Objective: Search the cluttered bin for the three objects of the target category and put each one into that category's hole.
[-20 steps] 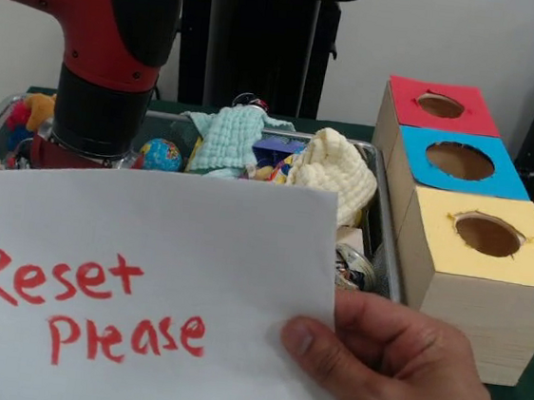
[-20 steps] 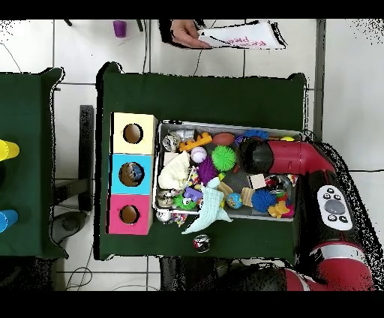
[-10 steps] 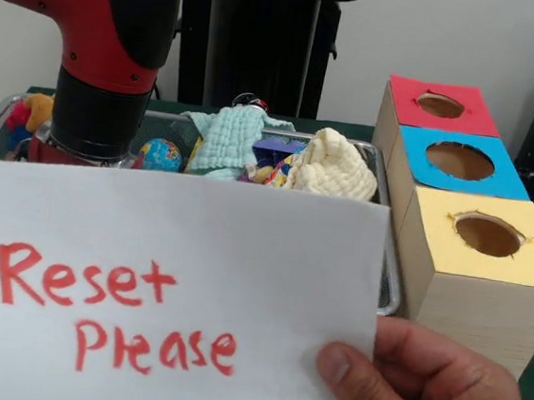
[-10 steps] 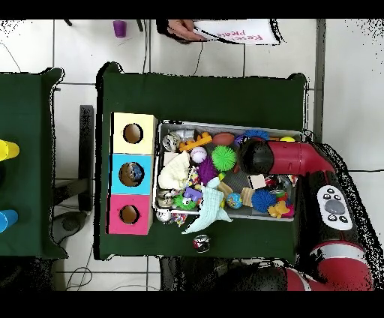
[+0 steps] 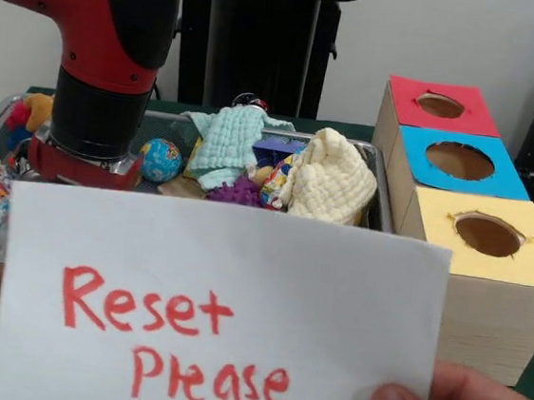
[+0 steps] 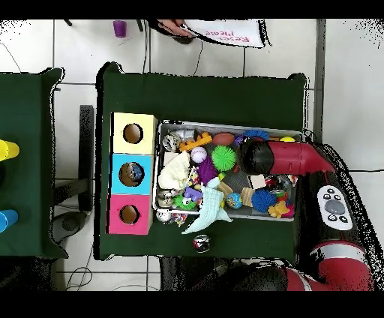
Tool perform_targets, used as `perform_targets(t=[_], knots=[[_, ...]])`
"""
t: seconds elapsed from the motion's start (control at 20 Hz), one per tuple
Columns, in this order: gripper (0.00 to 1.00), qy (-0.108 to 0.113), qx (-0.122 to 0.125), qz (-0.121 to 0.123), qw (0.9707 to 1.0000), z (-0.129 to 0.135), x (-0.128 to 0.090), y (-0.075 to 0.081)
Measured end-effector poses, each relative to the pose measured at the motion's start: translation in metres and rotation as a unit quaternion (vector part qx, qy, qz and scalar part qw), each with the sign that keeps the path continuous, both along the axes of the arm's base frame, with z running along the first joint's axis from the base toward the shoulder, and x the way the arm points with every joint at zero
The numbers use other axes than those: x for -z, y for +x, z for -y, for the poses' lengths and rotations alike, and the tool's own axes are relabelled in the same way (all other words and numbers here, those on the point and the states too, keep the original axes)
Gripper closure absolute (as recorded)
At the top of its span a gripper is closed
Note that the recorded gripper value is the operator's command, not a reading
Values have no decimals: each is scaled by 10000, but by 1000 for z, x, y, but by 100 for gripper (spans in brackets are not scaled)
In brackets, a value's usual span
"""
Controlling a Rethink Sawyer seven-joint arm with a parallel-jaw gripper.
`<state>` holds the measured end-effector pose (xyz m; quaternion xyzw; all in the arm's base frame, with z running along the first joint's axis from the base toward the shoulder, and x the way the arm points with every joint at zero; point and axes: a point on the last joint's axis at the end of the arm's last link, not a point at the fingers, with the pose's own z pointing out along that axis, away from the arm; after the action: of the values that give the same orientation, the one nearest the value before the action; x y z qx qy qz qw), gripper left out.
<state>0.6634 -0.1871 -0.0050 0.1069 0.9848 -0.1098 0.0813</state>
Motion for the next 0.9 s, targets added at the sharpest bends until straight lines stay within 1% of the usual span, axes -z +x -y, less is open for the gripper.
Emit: perform_targets(t=[0.45, 0.6, 0.75, 0.85, 0.9], knots=[[0, -6, -5, 32, 10000, 1, 2, 1], [0, -31, -50, 238, 9997, 5, 15, 4], [0, -52, -179, 582, 9981, 7, 35, 8], [0, -102, -325, 765, 9965, 8, 46, 7], [0, -186, -521, 875, 9946, 9, 47, 4]])
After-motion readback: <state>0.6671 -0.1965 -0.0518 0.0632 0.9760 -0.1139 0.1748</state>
